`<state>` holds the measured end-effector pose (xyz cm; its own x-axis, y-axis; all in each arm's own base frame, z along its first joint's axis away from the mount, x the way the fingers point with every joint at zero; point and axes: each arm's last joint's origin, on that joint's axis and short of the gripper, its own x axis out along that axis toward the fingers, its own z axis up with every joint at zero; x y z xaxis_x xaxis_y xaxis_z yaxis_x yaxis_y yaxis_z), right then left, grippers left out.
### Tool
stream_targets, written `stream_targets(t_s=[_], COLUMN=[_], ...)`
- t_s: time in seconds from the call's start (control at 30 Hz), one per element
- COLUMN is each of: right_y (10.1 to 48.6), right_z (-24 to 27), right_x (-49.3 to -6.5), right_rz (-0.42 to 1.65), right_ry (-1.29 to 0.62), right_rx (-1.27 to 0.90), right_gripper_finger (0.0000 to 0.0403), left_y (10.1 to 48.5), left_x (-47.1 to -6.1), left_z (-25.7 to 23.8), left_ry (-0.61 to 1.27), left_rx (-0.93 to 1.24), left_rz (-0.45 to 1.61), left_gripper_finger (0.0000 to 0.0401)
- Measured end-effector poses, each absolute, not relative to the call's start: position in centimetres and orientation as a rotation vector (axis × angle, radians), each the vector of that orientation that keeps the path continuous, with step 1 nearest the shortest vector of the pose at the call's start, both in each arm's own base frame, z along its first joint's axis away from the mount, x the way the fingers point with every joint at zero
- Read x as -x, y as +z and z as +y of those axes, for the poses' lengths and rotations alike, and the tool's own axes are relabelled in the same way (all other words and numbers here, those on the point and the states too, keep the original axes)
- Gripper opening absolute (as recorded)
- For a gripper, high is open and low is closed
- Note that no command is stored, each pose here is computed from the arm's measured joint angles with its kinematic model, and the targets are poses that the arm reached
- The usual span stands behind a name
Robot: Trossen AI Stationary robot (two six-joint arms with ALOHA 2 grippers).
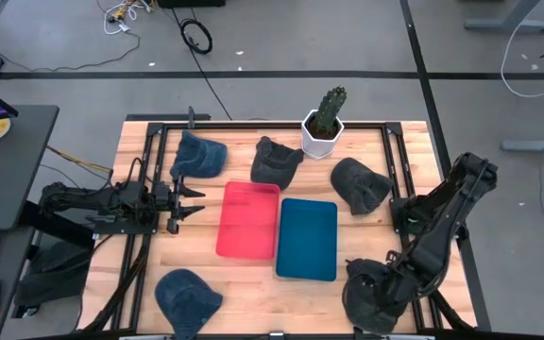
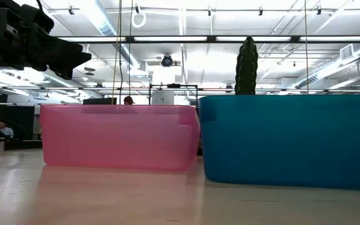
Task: Pick & Place hat
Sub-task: Put the bottom black cap into the blue bin
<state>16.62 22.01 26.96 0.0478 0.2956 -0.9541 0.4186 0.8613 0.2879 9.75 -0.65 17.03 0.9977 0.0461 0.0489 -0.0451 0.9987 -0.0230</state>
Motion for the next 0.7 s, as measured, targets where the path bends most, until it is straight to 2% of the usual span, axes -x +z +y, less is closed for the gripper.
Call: stream_targets(t_s=[0.23,0.7], right_y=[22.8,19.3], right_z=[21.6,21.8], right_x=[-16.2,-15.8], right_rz=[1.584,1.537], right_ry=[-0.086,-0.005], right_rx=[-0.564,-0.62], right_gripper_finger=[0.0204,0.0194], left_y=[17.0,17.0], left_x=[-9.7,-9.7], left_z=[-0.7,-0.7], left_ry=[0.046,0.046], left_rx=[0.022,0.021], left_rz=[-0.049,-0.049], left_gripper_finger=[0.0172,0.0172])
